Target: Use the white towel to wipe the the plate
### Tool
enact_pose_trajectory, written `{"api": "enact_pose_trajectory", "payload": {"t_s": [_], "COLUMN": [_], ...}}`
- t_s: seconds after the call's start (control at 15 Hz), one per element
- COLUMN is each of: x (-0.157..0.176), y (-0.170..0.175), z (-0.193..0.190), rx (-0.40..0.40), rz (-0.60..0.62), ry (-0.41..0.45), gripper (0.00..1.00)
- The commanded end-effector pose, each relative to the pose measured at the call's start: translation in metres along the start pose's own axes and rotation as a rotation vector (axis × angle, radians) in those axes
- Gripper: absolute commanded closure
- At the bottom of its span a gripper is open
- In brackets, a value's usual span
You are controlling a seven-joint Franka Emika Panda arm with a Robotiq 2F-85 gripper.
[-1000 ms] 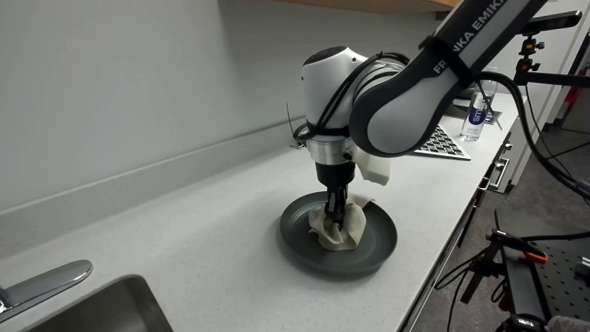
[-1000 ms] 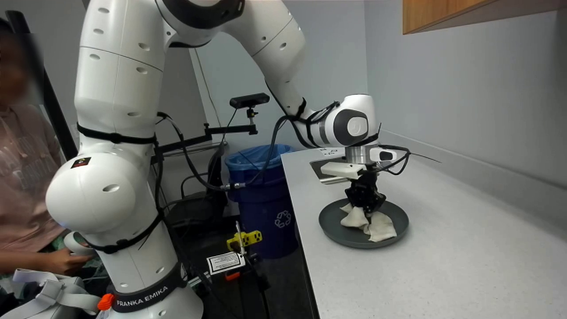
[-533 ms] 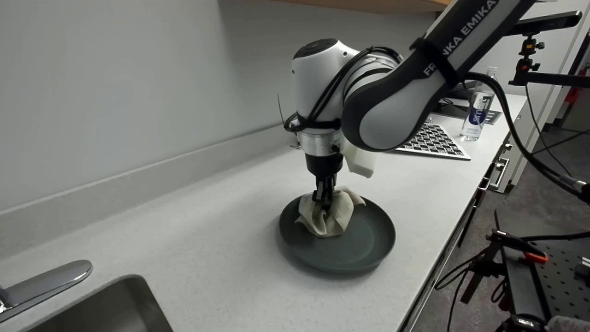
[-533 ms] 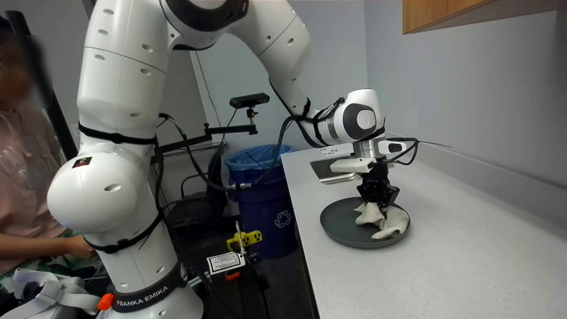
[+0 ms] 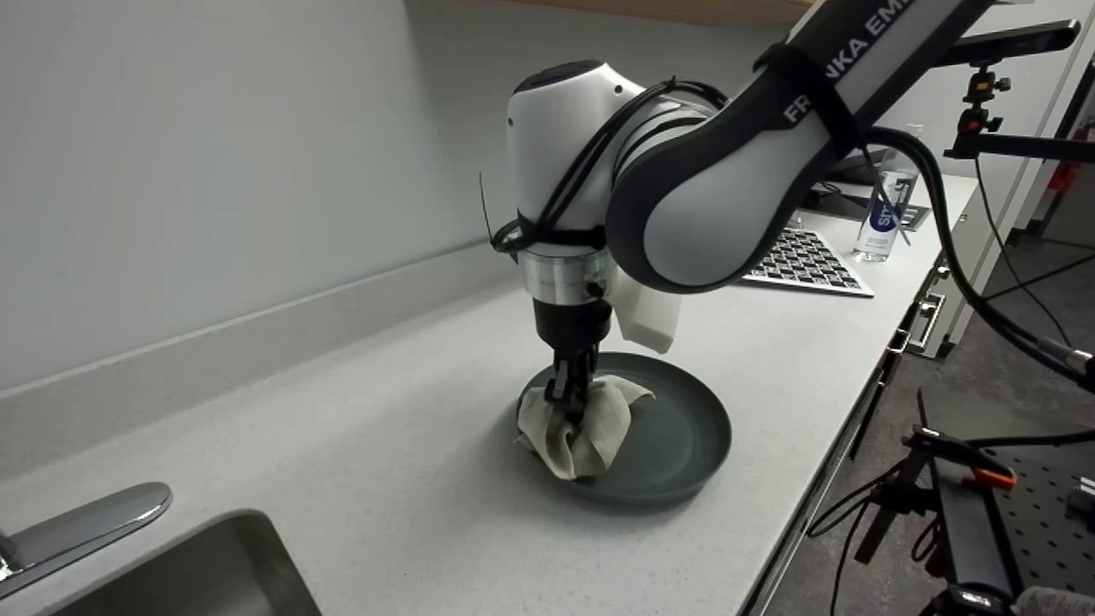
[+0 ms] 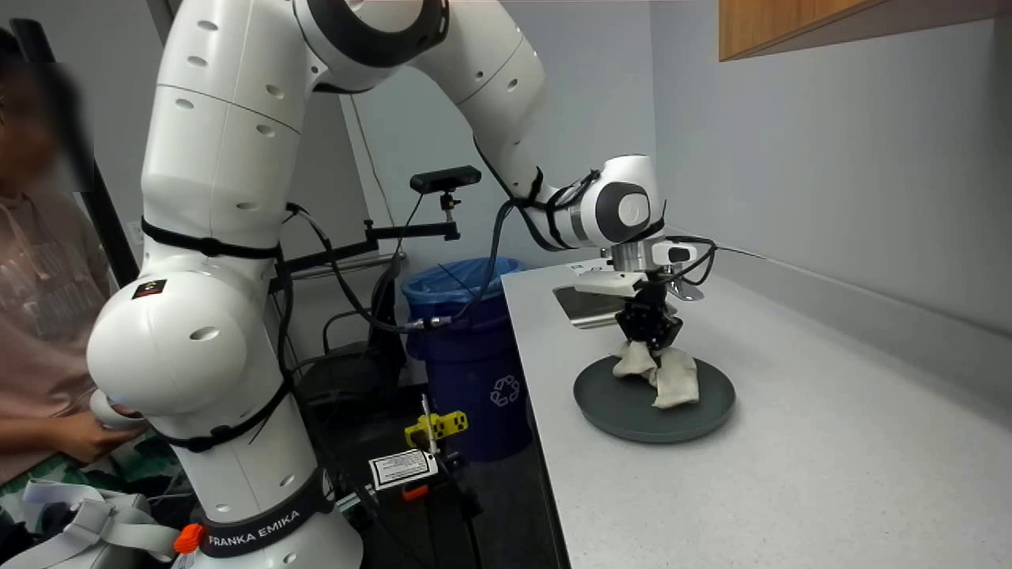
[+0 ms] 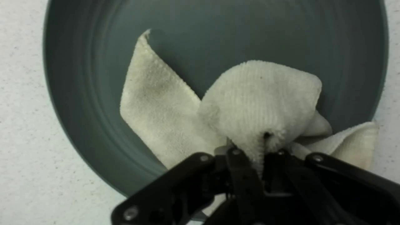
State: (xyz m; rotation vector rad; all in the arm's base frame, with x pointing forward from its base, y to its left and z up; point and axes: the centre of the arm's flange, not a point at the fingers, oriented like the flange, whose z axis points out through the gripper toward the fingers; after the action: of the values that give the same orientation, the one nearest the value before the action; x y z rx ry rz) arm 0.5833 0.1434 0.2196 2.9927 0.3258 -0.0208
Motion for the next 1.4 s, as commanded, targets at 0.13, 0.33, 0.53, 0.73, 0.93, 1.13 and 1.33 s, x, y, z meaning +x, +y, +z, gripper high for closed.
{"api": "enact_pose_trajectory", "payload": {"t_s": [0.13, 0.33, 0.53, 0.73, 0.93, 1.13, 1.33], "x": [-0.033, -0.048, -0.06, -0.062, -0.057, -0.049, -0.033], "y": [-0.007, 0.001, 0.014, 0.032, 0.054, 0.072, 0.076], "z": [-0.005, 0.0, 0.004, 0.002, 0.002, 0.006, 0.008], "rx": [0.069, 0.073, 0.057, 0.034, -0.028, -0.08, -0.104], "rz": [0.049, 0.075, 0.096, 0.135, 0.156, 0.166, 0.169], "ry": [-0.06, -0.101, -0.139, -0.152, -0.156, -0.158, -0.133], "gripper": [0.97, 0.97, 0.97, 0.97, 0.97, 0.97, 0.97]}}
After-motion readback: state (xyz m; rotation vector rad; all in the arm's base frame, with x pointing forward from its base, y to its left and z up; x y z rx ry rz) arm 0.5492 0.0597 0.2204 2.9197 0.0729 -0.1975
